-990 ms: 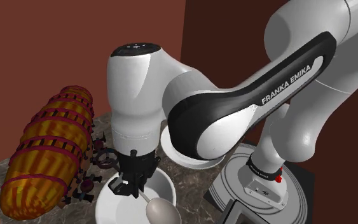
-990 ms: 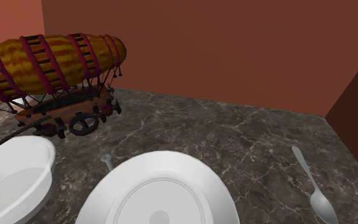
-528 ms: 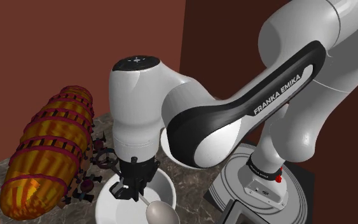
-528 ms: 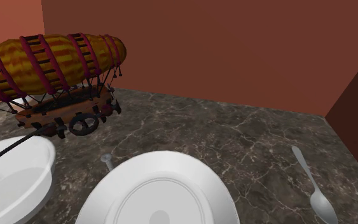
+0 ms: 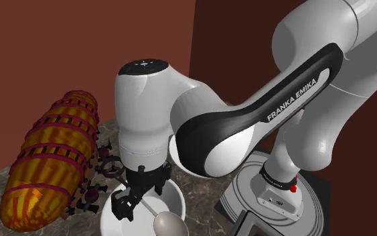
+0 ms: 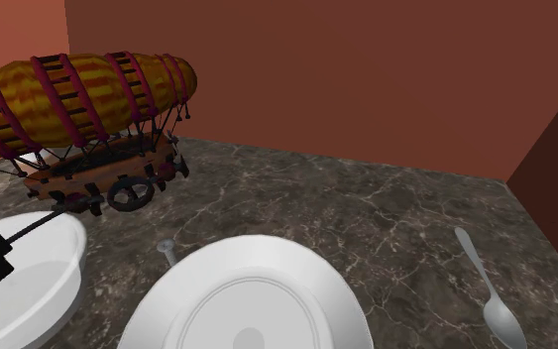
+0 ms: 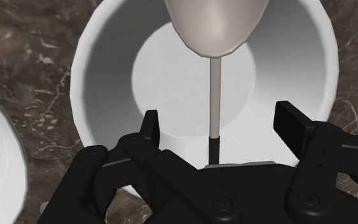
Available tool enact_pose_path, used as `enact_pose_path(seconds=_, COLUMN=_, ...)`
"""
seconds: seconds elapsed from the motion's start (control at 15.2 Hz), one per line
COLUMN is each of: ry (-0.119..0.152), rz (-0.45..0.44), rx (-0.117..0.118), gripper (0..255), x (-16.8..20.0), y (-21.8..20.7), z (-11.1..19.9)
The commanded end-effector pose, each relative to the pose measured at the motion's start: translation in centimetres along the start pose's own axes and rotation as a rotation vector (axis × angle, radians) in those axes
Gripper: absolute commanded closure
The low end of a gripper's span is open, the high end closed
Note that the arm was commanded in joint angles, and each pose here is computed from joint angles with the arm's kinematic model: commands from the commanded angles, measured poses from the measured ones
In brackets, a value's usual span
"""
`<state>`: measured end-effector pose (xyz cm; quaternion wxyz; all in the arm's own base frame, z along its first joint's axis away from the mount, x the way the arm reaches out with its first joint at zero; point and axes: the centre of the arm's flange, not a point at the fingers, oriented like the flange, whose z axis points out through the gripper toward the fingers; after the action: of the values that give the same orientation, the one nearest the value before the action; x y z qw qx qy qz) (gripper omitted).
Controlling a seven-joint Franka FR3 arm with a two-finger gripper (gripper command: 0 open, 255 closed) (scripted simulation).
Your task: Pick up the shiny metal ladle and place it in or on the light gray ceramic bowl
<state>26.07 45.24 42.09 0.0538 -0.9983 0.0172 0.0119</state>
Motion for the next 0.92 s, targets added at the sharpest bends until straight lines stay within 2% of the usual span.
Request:
enact_pose_path(seconds=0.0, ry=0.0, rz=0.0, rx=0.0, gripper=0, x=0.0, y=0.0, z=0.0)
enact_pose_path(seconds=0.07, ry=0.0, rz=0.0, rx=0.0, gripper=0, x=0.0, y=0.0, z=0.0)
enact_pose_path(seconds=0.33, ry=0.0, rz=0.0, rx=0.0, gripper=0, x=0.0, y=0.0, z=-5.0)
enact_pose_path(seconds=0.86, ry=0.0, rz=0.0, rx=0.0, gripper=0, x=0.0, y=0.0, z=-5.0)
